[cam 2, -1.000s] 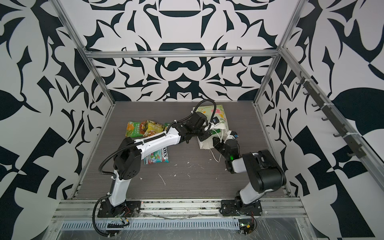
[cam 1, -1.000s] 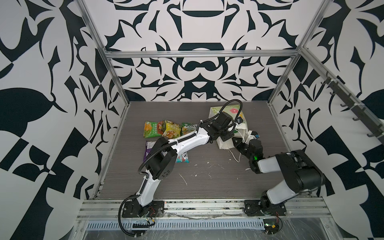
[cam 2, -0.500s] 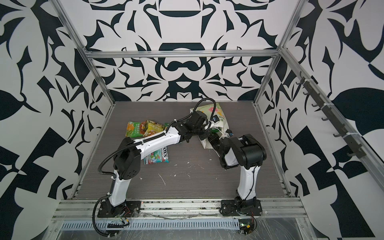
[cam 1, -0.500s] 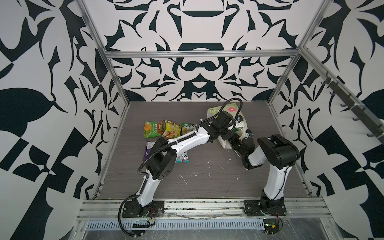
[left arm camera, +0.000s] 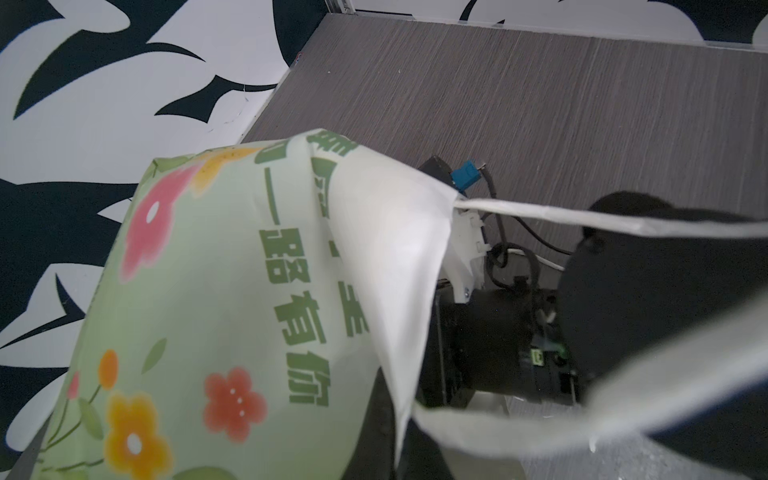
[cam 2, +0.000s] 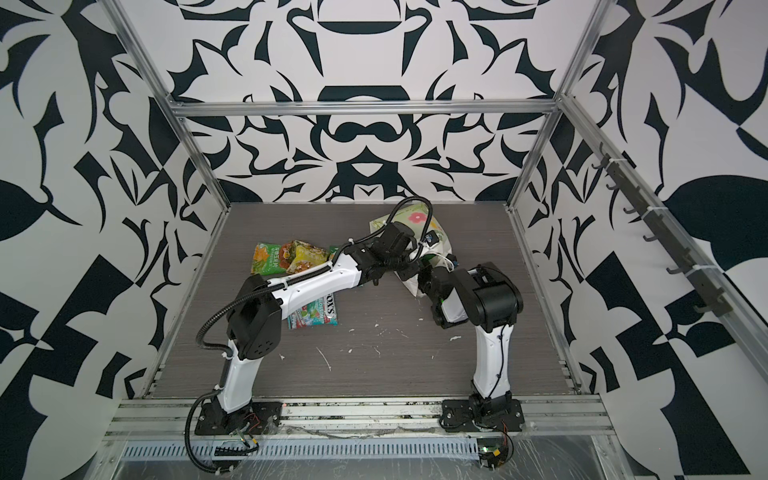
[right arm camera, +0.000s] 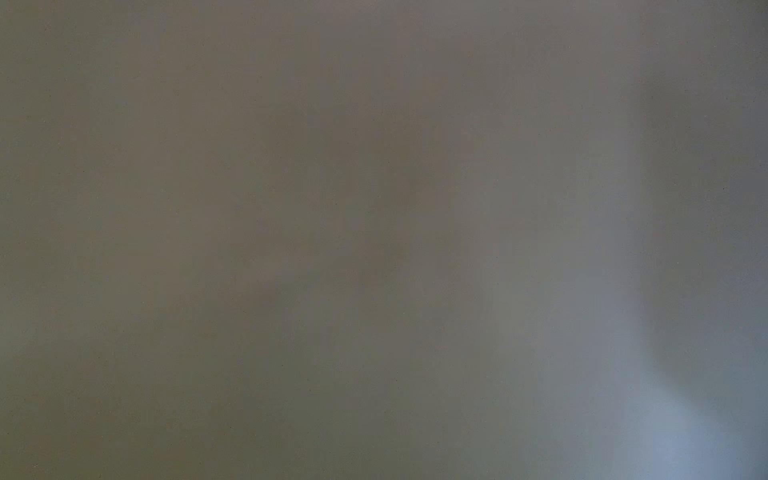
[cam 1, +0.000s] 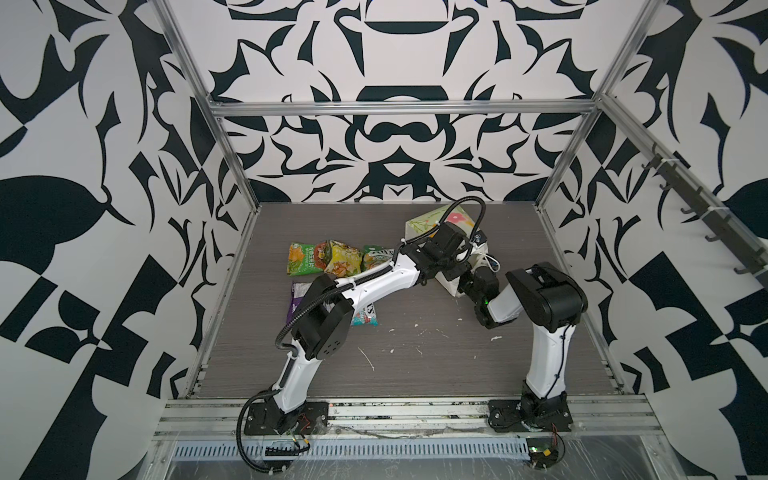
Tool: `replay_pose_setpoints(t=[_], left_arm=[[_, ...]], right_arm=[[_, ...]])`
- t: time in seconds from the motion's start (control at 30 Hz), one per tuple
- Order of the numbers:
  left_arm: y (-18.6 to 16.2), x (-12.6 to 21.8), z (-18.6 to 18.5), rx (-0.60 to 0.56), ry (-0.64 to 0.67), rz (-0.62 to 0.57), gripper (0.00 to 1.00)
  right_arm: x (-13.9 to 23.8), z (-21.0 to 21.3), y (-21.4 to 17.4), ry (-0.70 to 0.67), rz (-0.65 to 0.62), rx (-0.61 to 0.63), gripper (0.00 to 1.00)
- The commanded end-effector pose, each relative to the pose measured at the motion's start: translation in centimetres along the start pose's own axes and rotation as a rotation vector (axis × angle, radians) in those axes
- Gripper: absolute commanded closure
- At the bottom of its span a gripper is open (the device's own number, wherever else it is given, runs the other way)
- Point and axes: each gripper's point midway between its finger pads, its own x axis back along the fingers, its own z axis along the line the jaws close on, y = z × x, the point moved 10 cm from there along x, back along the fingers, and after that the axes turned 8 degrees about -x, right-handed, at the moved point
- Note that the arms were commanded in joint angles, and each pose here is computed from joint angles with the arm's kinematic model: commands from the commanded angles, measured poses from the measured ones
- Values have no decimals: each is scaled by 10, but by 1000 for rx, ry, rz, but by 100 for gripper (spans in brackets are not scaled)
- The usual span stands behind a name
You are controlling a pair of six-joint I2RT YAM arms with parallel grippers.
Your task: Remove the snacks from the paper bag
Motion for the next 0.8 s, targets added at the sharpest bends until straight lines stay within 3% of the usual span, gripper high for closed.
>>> replay_pose_setpoints(t=[0.0,0.07,0.2,0.33,0.47,0.77], left_arm=[[19,3,-10,-35,-30,-87,100],[19,4,-12,-38,-28,-91,100],[15,4,-12,-36,-14,-93,100],[11,2,-12,-24,8,-90,100],[3,-7,-10,-10,46,-54,100],[-17,-14,20,78,136,3,100]], right_arm=[[-14,2,0,-35,-30,-23,47],[-21,3,0,-67,-37,-21,51],[-27,3,-2,-136,-73,-7,79],[-26,8,0,-137,-91,1,92],[-19,21,1,-124,-85,37,100],[34,32,11,-122,-111,50,100]])
